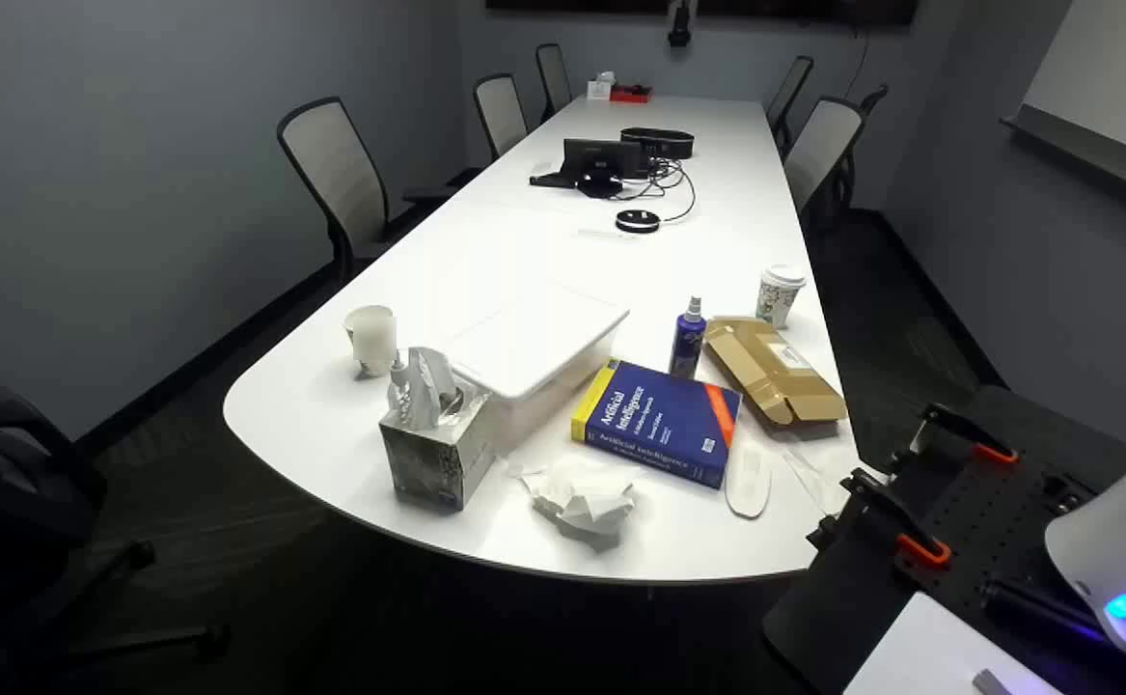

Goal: Push the top of the blue bottle downwards

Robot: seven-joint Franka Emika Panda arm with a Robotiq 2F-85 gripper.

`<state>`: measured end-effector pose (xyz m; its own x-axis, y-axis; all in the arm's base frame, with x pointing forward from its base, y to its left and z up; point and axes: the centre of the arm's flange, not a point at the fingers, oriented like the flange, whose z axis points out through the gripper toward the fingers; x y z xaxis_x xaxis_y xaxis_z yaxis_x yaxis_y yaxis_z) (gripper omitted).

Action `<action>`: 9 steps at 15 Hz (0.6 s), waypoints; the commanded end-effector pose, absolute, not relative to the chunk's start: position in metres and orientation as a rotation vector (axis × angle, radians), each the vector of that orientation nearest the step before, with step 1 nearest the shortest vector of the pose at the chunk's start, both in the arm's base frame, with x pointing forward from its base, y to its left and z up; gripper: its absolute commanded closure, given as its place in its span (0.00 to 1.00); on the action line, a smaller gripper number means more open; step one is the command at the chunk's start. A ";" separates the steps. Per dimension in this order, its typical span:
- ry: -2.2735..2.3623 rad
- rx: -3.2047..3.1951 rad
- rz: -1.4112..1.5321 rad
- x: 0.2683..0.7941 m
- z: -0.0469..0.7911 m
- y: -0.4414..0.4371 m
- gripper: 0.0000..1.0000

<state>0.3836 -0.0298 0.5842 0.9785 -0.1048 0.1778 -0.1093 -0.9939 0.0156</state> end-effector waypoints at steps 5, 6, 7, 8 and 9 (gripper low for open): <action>-0.168 3.099 0.277 0.384 0.584 -0.030 0.00; -0.194 3.097 0.272 0.389 0.584 -0.034 0.00; -0.228 3.090 0.265 0.393 0.582 -0.037 0.00; -0.321 3.064 0.244 0.403 0.576 -0.043 0.00; -0.380 3.056 0.219 0.413 0.569 -0.049 0.00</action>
<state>0.3869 -0.0353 0.5801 0.9755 -0.1395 0.1699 -0.1441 -0.9894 0.0152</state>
